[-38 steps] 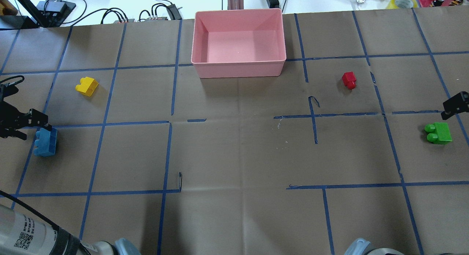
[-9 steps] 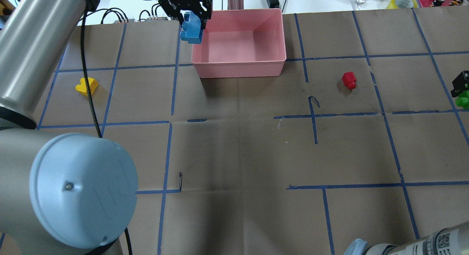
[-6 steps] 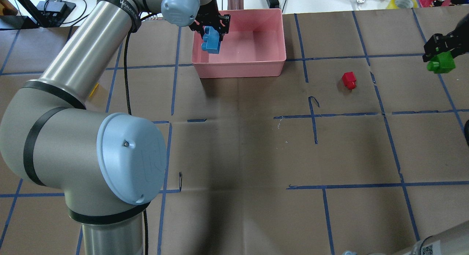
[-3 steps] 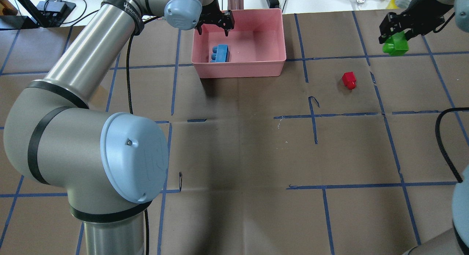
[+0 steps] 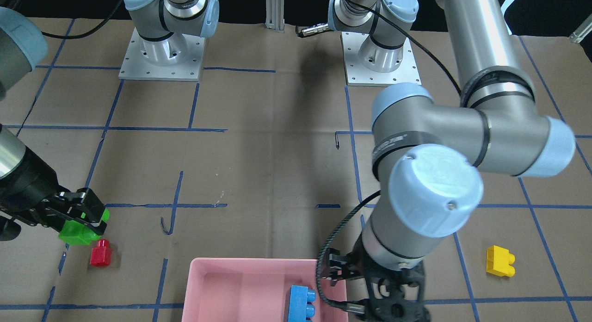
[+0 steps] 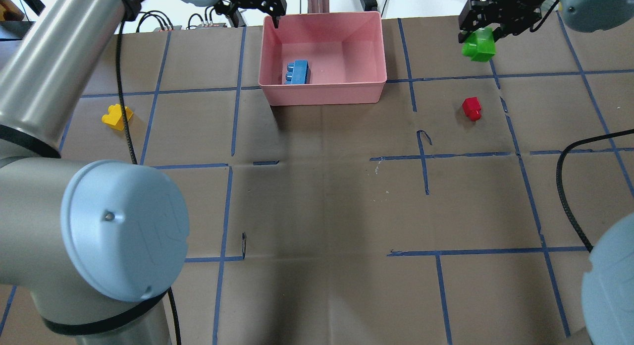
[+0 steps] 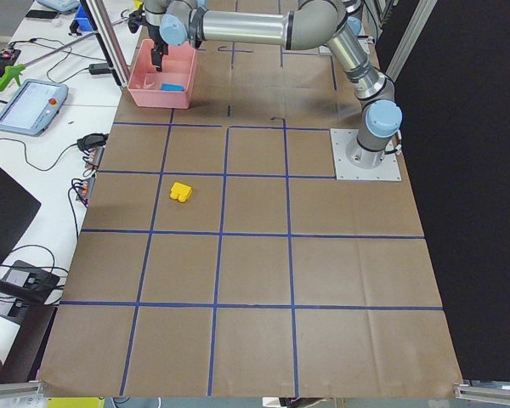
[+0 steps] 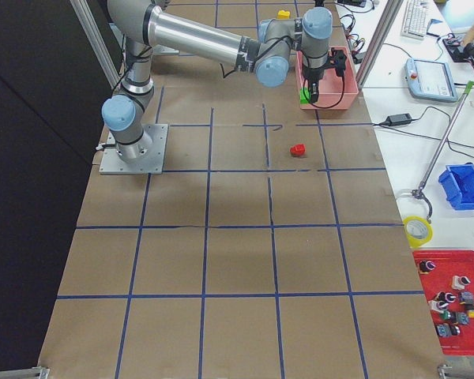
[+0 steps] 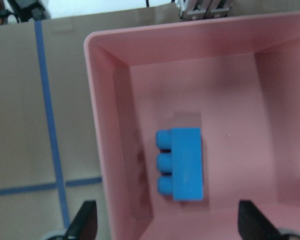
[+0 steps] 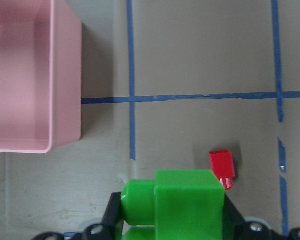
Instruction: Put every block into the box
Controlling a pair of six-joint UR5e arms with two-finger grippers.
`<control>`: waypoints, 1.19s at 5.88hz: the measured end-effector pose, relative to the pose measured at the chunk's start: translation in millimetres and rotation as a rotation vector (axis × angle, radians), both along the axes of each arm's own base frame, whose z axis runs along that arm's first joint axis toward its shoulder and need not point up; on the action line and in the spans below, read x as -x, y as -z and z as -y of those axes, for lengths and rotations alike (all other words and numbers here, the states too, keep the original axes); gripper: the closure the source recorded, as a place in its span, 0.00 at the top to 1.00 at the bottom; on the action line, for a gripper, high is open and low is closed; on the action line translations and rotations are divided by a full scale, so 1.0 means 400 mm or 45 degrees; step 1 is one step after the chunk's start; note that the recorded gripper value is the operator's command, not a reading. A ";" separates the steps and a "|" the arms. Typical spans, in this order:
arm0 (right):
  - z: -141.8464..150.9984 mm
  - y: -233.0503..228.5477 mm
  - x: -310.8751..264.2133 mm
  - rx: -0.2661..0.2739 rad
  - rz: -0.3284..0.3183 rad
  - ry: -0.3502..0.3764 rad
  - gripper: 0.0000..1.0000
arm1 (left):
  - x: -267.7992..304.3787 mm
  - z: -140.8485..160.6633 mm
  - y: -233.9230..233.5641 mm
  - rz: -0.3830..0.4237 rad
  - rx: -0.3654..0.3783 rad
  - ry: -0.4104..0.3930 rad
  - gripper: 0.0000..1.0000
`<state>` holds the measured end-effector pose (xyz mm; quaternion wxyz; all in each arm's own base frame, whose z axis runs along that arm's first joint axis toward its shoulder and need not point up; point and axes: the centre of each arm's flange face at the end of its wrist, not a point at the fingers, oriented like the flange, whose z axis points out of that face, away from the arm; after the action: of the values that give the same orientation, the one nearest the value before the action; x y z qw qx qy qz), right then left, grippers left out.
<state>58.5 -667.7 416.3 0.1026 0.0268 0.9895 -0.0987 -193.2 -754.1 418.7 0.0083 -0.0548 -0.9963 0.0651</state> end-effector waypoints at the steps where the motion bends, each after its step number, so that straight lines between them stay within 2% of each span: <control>1: 0.036 0.009 -0.133 -0.014 0.041 0.045 0.09 | -0.142 -0.034 -0.092 0.013 -0.034 0.005 0.99; 2: 0.095 0.031 -0.260 -0.017 0.080 0.075 0.09 | -0.303 -0.059 -0.144 0.020 -0.065 -0.021 0.99; 4: 0.233 0.116 -0.519 -0.001 0.123 0.053 0.10 | -0.590 -0.105 -0.142 0.010 -0.125 -0.106 0.99; 5: 0.250 0.191 -0.632 -0.030 0.117 0.019 0.16 | -0.725 -0.128 -0.112 -0.015 -0.150 -0.092 0.98; 7: 0.252 0.310 -0.716 -0.095 0.093 -0.026 0.44 | -0.943 -0.155 -0.038 -0.063 -0.171 -0.020 0.97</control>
<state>344.9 -768.5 292.4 0.1385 0.0241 0.9883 -0.0595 184.1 -692.2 433.7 0.0360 -0.0445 -0.9984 -0.0005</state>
